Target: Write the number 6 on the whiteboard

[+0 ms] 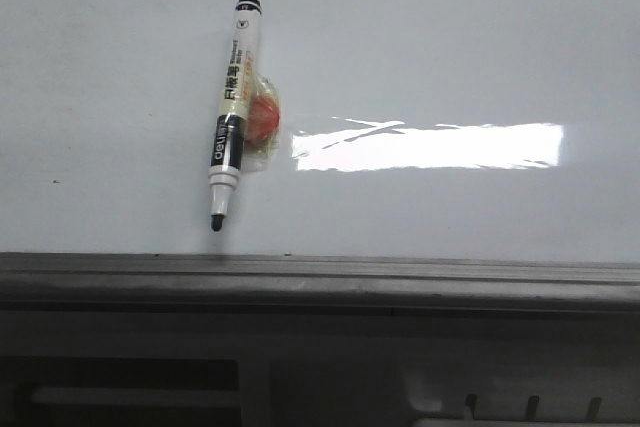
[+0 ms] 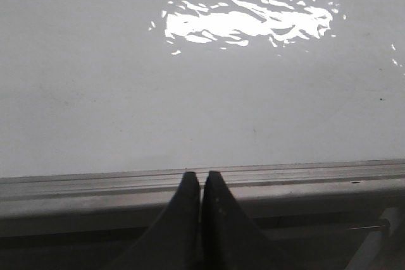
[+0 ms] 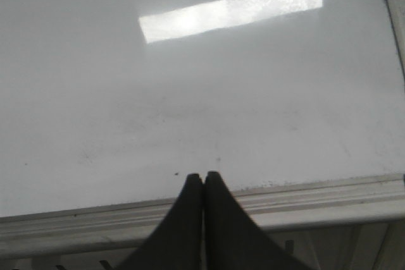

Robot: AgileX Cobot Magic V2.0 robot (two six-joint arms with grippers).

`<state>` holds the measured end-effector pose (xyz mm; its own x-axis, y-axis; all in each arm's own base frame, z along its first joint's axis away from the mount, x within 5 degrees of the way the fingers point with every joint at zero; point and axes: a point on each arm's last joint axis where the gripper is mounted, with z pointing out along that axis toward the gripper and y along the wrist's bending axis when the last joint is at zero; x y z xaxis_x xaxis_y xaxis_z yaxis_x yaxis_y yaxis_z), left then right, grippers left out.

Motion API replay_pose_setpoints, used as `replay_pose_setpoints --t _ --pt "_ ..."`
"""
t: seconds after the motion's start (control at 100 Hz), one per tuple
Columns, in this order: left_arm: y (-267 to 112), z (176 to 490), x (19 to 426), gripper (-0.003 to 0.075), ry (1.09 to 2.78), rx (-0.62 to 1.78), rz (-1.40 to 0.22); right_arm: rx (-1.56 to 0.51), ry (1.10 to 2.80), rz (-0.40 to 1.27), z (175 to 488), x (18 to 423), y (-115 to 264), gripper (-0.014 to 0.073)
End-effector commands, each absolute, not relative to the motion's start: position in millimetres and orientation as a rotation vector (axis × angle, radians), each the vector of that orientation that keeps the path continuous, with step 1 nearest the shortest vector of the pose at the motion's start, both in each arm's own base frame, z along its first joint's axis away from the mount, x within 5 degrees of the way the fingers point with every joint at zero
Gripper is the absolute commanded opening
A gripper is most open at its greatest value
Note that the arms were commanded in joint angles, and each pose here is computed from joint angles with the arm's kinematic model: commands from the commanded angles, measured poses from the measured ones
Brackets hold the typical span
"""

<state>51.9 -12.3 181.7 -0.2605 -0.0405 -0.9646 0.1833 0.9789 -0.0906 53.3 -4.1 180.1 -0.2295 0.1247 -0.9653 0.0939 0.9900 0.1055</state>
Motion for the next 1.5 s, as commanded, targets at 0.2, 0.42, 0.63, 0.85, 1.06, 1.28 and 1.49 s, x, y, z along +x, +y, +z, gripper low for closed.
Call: replay_pose_setpoints --t 0.2,0.42,0.63,0.85,1.06,1.28,1.49 --pt "-12 173 52 -0.0019 1.785 0.079 -0.236 0.161 1.790 0.022 174 53 -4 -0.0053" --pt "-12 173 52 -0.0019 1.785 0.079 -0.236 0.161 1.790 0.022 174 53 -4 -0.0053" --pt "-12 173 52 -0.0019 1.785 0.079 -0.236 0.161 1.790 0.022 174 53 -4 -0.0053" --pt "-11 173 53 -0.0019 1.778 0.120 -0.177 0.149 1.760 0.011 177 54 -5 -0.0053" --pt "-14 182 54 -0.0019 1.694 -0.033 -0.363 0.129 1.549 0.029 196 56 -4 -0.0053" --pt "-11 198 55 -0.0019 1.463 -0.580 -0.898 0.304 1.269 0.223 218 52 -7 -0.0053" --pt "-9 210 53 -0.0019 1.404 -0.625 -0.958 0.375 1.210 0.308 234 49 -8 -0.0053"
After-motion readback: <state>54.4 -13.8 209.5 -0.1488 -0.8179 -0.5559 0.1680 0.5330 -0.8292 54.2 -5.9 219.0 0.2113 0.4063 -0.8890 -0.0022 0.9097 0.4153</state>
